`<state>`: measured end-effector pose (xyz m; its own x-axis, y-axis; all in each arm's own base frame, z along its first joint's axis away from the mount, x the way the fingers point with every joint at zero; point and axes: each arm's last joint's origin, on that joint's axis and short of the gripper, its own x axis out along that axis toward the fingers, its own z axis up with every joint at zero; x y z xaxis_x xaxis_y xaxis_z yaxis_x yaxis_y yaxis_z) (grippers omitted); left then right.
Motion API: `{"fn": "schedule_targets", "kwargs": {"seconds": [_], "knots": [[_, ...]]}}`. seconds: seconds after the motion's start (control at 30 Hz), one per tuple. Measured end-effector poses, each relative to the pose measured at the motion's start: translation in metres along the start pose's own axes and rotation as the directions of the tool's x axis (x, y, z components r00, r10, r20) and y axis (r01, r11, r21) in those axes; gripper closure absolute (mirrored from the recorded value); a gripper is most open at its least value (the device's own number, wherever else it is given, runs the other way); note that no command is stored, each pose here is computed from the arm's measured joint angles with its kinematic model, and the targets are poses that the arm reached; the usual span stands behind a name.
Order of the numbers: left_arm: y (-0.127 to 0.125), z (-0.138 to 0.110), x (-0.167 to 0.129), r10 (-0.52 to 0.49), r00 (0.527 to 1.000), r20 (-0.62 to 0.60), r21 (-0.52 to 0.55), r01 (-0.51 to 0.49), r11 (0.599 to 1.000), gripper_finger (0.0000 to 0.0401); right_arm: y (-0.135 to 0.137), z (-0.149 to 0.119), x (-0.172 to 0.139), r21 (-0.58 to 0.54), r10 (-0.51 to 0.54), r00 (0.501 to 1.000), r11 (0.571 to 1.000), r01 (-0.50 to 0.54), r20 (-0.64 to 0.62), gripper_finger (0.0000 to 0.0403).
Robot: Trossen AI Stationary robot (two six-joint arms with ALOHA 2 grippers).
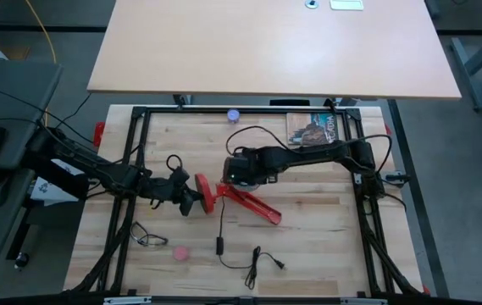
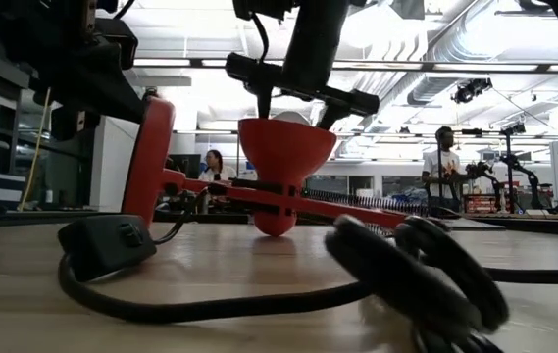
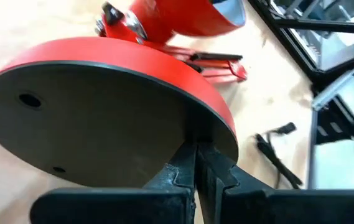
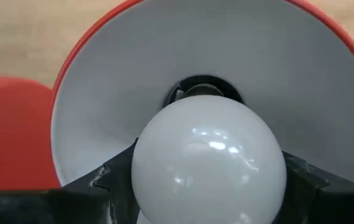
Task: Screw lightbulb
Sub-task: Insert the lightbulb into the desk lamp
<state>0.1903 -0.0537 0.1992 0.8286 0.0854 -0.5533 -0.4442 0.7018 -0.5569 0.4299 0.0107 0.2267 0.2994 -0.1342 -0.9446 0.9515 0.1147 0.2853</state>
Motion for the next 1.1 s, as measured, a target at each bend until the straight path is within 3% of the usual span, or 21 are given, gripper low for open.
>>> {"fn": "schedule_targets", "kwargs": {"seconds": [0.13,0.3,0.93,1.1], "knots": [[0.002,0.000,0.000,0.039,0.999,0.032,0.054,-0.041,0.998,0.0401,0.000,0.010,0.001,0.197,0.009,0.998,0.980,0.001,-0.054,0.0154],[0.004,0.000,0.000,0.082,0.995,0.057,0.098,-0.088,0.991,0.0401,-0.001,0.017,0.002,0.408,0.018,0.995,0.913,0.022,-0.094,0.0153],[0.005,0.000,0.000,0.093,0.994,0.061,0.109,-0.099,0.989,0.0401,-0.001,0.014,0.001,0.413,0.007,0.997,0.910,0.025,-0.077,0.0148],[0.005,0.001,0.000,0.094,0.993,0.067,0.106,-0.101,0.989,0.0401,-0.001,0.013,0.005,0.416,0.001,0.998,0.909,0.027,-0.066,0.0115]]}}
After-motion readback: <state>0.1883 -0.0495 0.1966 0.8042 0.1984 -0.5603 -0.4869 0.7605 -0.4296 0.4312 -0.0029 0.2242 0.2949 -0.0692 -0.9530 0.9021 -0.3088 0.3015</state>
